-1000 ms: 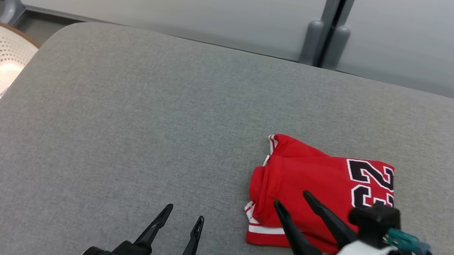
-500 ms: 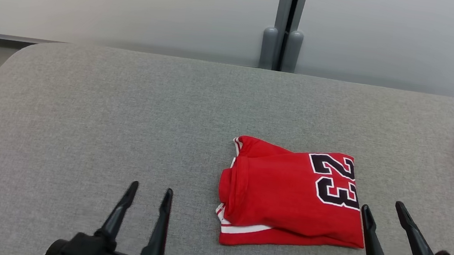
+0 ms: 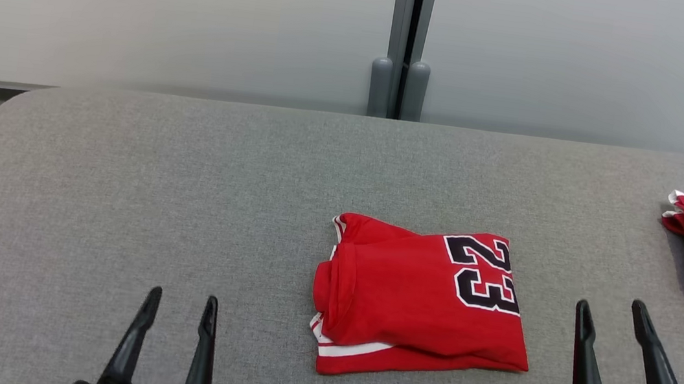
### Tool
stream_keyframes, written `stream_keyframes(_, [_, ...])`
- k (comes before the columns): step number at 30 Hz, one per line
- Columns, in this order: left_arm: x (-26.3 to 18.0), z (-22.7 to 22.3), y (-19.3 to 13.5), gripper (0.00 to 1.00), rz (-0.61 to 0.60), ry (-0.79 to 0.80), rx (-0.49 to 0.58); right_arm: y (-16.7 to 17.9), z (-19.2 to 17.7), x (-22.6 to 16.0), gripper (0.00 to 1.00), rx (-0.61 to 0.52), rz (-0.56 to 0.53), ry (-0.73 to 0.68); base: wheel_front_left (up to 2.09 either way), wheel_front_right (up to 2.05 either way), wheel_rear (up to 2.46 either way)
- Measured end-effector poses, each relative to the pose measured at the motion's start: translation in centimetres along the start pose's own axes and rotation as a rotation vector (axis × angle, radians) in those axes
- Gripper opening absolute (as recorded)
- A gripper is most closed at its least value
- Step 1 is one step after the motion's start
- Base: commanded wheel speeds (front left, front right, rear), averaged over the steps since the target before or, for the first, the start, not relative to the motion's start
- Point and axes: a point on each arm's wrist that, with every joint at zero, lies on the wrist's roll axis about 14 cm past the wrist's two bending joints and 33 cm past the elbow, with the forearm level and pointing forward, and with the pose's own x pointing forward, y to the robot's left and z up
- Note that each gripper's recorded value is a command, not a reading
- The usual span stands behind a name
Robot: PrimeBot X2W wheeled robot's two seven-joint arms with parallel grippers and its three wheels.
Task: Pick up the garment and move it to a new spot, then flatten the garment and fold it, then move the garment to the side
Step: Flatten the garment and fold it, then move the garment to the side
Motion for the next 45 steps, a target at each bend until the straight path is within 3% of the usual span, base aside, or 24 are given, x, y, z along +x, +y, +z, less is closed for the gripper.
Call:
stream_keyframes(15, [-3.3,-2.1,1.7,1.00,0.074,0.074,0.034,2.4,-2.0,-2.3,1.00,-0.039,0.074,0.074,0.00,0.00,0.00])
stream_keyframes(45, [-3.0,-2.1,0.2,1.00,0.022,0.070,0.037,2.9,-3.9,-2.3,1.00,0.000,0.102,0.134,0.00,0.00,0.00])
